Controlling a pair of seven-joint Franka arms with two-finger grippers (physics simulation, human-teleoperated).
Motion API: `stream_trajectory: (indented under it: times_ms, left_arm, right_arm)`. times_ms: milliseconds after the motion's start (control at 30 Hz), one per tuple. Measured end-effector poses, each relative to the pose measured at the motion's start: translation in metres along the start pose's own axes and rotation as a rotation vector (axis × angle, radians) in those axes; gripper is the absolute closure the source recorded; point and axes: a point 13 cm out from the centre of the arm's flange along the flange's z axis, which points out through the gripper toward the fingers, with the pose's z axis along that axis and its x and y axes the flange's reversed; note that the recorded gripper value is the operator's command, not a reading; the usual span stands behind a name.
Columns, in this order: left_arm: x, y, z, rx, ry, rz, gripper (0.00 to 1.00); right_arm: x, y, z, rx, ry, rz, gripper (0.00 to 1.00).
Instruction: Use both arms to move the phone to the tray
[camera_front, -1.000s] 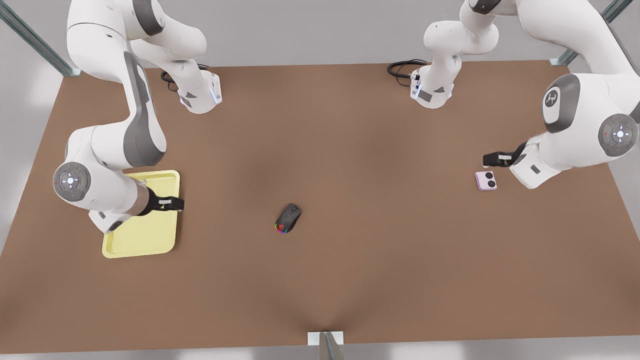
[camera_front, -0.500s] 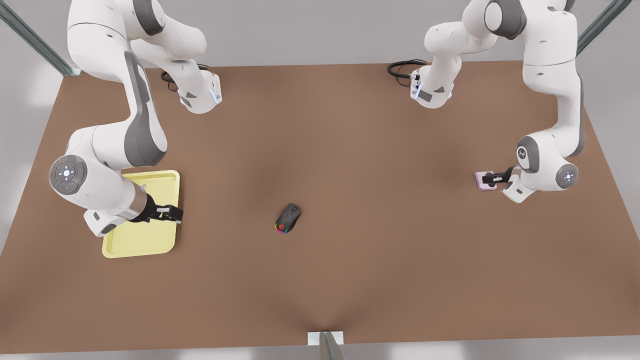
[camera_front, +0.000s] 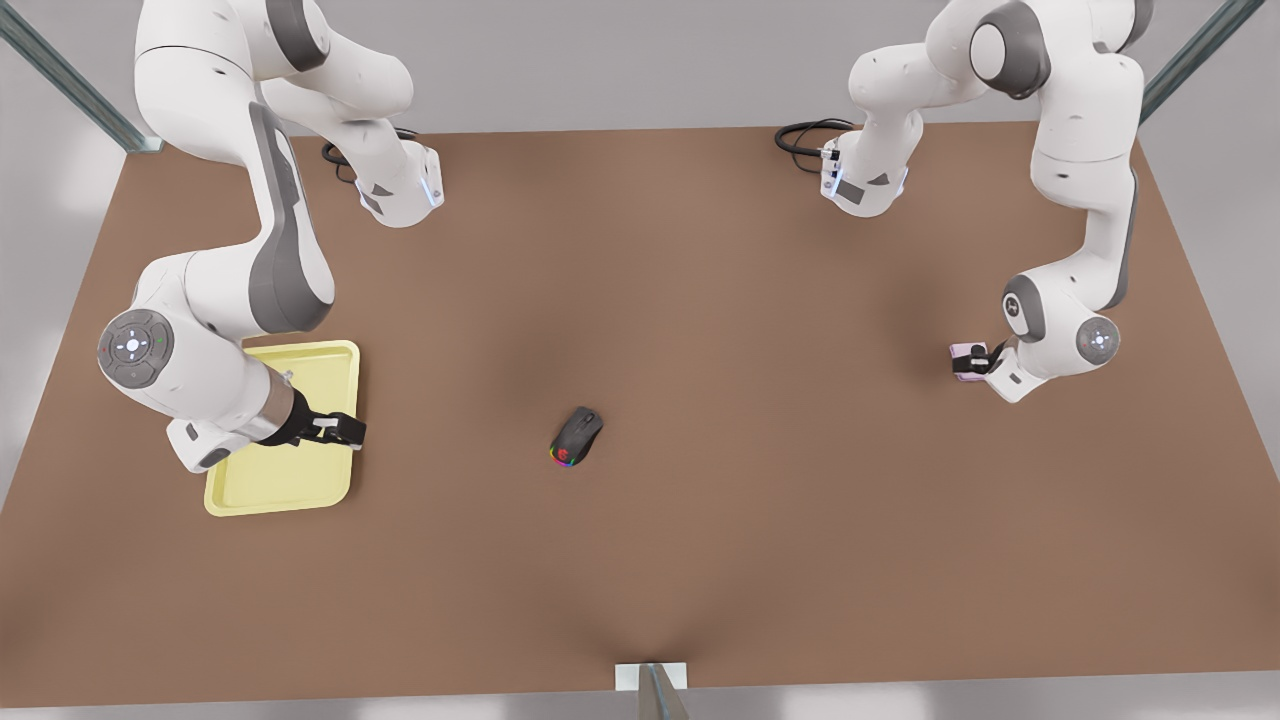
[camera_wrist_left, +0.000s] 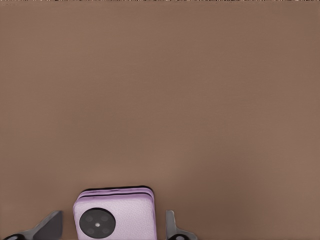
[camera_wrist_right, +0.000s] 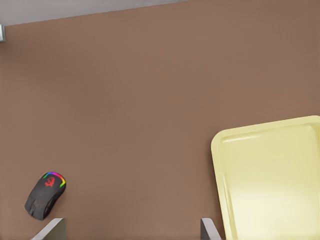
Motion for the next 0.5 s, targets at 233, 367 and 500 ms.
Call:
stream_trajectory:
  times_ms: [233, 367, 500]
  left_arm:
    - [0.013, -0.004, 0.011, 0.007, 0.017, -0.019, 0.0]
    - [0.017, -0.004, 0.015, 0.008, 0.022, -0.026, 0.0]
    - [0.017, -0.004, 0.018, 0.006, 0.024, -0.032, 0.29]
  right_arm:
    - [-0.001, 0.0, -0.001, -0.001, -0.005, 0.009, 0.0]
    - [-0.001, 0.0, -0.001, -0.001, -0.005, 0.013, 0.0]
    - [-0.001, 0.0, 0.0, -0.001, -0.004, 0.016, 0.0]
